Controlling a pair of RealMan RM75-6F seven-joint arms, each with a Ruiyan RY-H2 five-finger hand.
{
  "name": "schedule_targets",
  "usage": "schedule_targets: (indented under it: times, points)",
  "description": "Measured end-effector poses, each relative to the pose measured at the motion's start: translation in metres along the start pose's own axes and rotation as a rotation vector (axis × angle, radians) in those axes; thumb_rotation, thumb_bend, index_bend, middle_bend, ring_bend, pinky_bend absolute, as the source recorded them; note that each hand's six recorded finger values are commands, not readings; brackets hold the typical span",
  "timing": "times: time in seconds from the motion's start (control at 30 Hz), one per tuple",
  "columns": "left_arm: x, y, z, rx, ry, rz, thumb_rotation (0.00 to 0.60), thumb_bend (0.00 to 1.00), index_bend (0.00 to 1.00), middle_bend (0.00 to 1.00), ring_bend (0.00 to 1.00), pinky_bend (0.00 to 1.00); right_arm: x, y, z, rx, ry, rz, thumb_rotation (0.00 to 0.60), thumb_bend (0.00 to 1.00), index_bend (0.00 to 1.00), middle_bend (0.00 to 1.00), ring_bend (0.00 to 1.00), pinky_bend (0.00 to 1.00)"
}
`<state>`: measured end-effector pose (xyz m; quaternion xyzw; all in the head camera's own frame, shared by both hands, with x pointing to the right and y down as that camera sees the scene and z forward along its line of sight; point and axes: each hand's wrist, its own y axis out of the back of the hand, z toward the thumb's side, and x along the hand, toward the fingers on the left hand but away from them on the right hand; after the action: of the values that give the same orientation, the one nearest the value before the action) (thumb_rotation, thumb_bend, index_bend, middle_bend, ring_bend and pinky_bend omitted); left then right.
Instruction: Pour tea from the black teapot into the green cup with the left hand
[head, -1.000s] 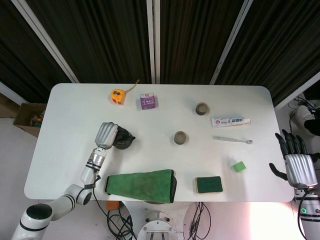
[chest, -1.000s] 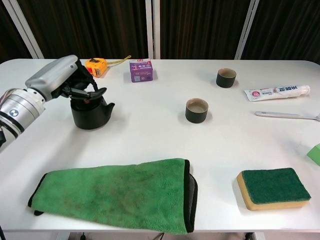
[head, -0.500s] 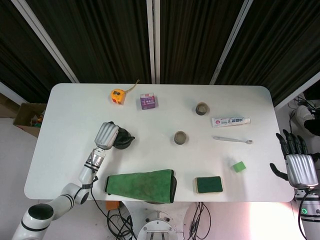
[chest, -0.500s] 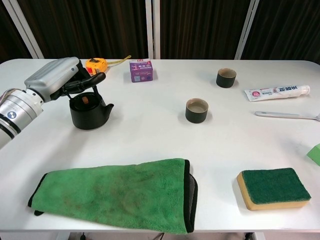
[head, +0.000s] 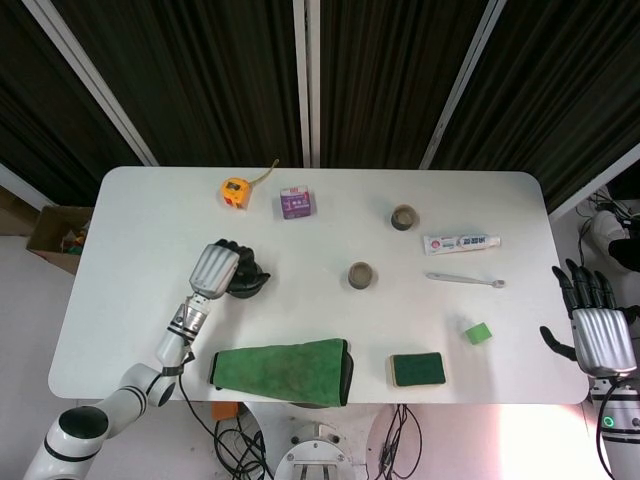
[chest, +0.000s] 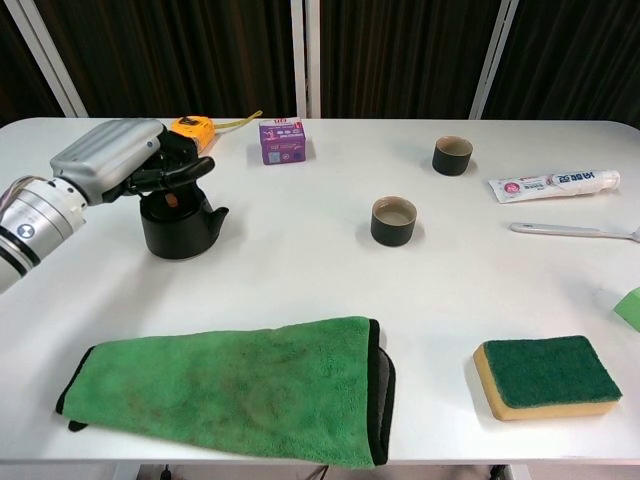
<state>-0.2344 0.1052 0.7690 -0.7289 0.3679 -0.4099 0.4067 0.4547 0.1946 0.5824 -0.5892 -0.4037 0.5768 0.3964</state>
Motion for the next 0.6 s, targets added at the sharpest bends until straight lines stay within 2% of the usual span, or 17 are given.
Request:
schedule_targets:
  times: [0.1,0.13,0.37,0.47,0.6]
  points:
    - [-0.001,0.006,-0.001,0.021,-0.005,0.024,0.000,0.09,0.17,0.23,0.15,0.22,0.000,0.000,0.000,-0.002,0.000,-0.002,0.600,0.19,0.00,0.00,0.00,0.00]
    - [-0.001,0.009,-0.001,0.024,-0.007,0.036,0.000,0.10,0.15,0.21,0.12,0.21,0.000,0.000,0.000,-0.002,0.000,-0.003,0.600,0.19,0.00,0.00,0.00,0.00]
    - [-0.019,0.052,-0.015,0.049,0.001,0.186,0.010,0.10,0.14,0.18,0.11,0.19,0.001,0.004,-0.003,-0.002,-0.005,-0.025,0.600,0.19,0.00,0.00,0.00,0.00]
    - [-0.037,0.064,-0.031,0.056,0.033,0.174,0.070,0.11,0.15,0.17,0.08,0.19,0.003,0.004,-0.007,0.009,-0.009,-0.029,0.600,0.19,0.00,0.00,0.00,0.00]
    - [-0.075,0.084,-0.055,0.097,0.099,0.111,0.076,0.11,0.15,0.15,0.06,0.18,0.006,0.000,-0.014,0.027,-0.018,-0.029,0.600,0.19,0.00,0.00,0.00,0.00]
